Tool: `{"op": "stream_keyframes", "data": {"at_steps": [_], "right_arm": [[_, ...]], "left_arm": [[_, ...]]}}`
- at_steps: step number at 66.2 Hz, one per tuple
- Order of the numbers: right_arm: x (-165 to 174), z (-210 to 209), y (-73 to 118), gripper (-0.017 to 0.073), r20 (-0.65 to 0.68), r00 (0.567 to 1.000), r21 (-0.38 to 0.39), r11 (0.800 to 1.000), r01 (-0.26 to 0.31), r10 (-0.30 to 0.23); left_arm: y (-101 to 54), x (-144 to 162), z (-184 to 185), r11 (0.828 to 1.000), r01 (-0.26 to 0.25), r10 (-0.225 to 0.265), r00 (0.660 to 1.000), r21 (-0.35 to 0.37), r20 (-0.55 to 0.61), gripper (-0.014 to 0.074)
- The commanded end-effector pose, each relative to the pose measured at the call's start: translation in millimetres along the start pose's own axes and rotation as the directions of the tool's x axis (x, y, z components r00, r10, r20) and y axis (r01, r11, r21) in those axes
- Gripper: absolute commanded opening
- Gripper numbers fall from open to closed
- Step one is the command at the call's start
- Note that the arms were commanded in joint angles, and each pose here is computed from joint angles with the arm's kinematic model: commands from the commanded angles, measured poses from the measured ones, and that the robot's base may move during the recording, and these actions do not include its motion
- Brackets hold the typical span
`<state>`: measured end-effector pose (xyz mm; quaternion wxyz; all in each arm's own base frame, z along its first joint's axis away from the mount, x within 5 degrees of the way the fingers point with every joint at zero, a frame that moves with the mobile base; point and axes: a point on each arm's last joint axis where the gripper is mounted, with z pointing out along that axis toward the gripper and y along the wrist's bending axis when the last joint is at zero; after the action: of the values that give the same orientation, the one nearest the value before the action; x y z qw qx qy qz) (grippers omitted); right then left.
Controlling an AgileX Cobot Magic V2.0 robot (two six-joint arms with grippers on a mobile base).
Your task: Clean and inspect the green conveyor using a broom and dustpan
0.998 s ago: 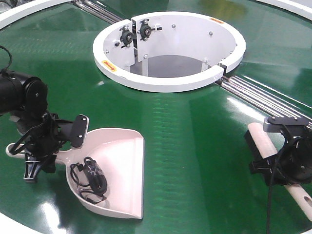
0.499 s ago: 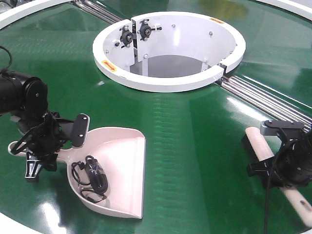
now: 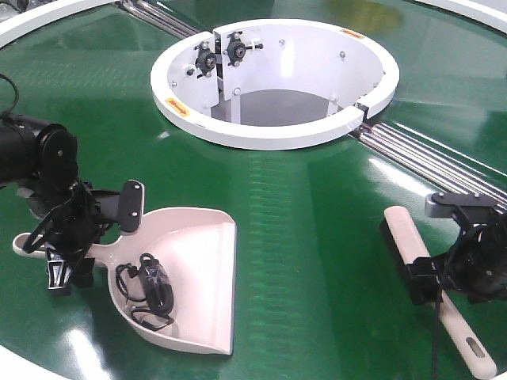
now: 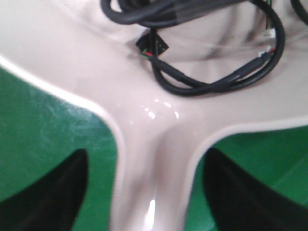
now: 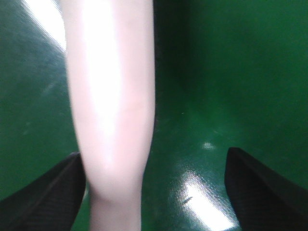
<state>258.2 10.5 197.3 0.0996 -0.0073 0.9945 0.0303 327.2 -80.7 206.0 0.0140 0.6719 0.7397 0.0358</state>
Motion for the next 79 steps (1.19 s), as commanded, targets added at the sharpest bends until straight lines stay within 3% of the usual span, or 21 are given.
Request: {"op": "stream_keyframes", "data": {"at_steps": [1,17,22,28,35,43,52,56,61,65,71,76,79], "right_arm": [[-3.8,-23.8,0.6,0.0584,0.101,0.995,0.003,1.0,0.022,-0.022],[4.5,-61.9,2.7,0.0584,0.25,0.967,0.008,0.999,0.041,-0.041],[6.7,-78.8,3.5,0.0584,0.345,0.938,0.013,0.999,0.043,-0.045],[10.0,-103.9,4.6,0.0584,0.487,0.872,0.023,0.999,0.049,-0.054],[14.1,-133.4,6.3,0.0584,0.611,0.789,0.027,0.998,0.05,-0.056],[22.5,-163.3,8.6,0.0582,0.69,0.722,0.019,0.999,0.051,-0.05],[41.3,-194.3,11.8,0.058,0.782,0.623,-0.006,0.999,0.052,-0.028],[53.4,-206.6,12.8,0.058,0.82,0.572,-0.012,0.998,0.055,-0.022],[71.6,-222.1,13.4,0.058,0.861,0.507,0.015,0.997,0.073,-0.05],[90.0,-234.9,14.1,0.058,0.893,0.444,0.038,0.996,0.086,-0.073],[115.9,-250.8,14.8,0.058,0.931,0.357,0.046,0.995,0.087,-0.074],[133.5,-256.3,15.2,0.058,0.95,0.306,0.042,0.995,0.088,-0.068],[142.9,-251.9,15.1,0.058,0.956,0.287,0.035,0.995,0.089,-0.06]], "left_arm": [[-1.8,-0.9,-33.0,0.995,0.045,-0.041,0.998,-0.092,0.052,0.0582],[-19.7,3.0,-75.2,0.977,0.158,-0.136,0.979,-0.144,0.151,0.0593],[-28.3,8.6,-94.8,0.959,0.211,-0.178,0.968,-0.189,0.175,0.0586],[-38.9,13.9,-120.7,0.925,0.274,-0.211,0.947,-0.265,0.243,0.0586],[-52.7,20.7,-150.9,0.866,0.353,-0.232,0.912,-0.354,0.339,0.0586],[-74.8,31.8,-183.9,0.781,0.469,-0.274,0.85,-0.412,0.45,0.0586],[-96.4,47.2,-209.5,0.695,0.53,-0.281,0.822,-0.486,0.495,0.0586],[-107.7,53.3,-220.9,0.643,0.593,-0.303,0.778,-0.485,0.55,0.0586],[-124.4,60.2,-235.8,0.574,0.682,-0.321,0.696,-0.453,0.642,0.0586],[-138.4,65.2,-249.0,0.522,0.728,-0.287,0.64,-0.444,0.713,0.0586],[-165.5,73.7,-265.0,0.447,0.787,-0.192,0.548,-0.424,0.814,0.0586],[-189.6,79.8,-265.3,0.416,0.828,-0.128,0.462,-0.376,0.877,0.0586],[-203.5,83.4,-259.7,0.41,0.843,-0.101,0.421,-0.348,0.902,0.0586]]}}
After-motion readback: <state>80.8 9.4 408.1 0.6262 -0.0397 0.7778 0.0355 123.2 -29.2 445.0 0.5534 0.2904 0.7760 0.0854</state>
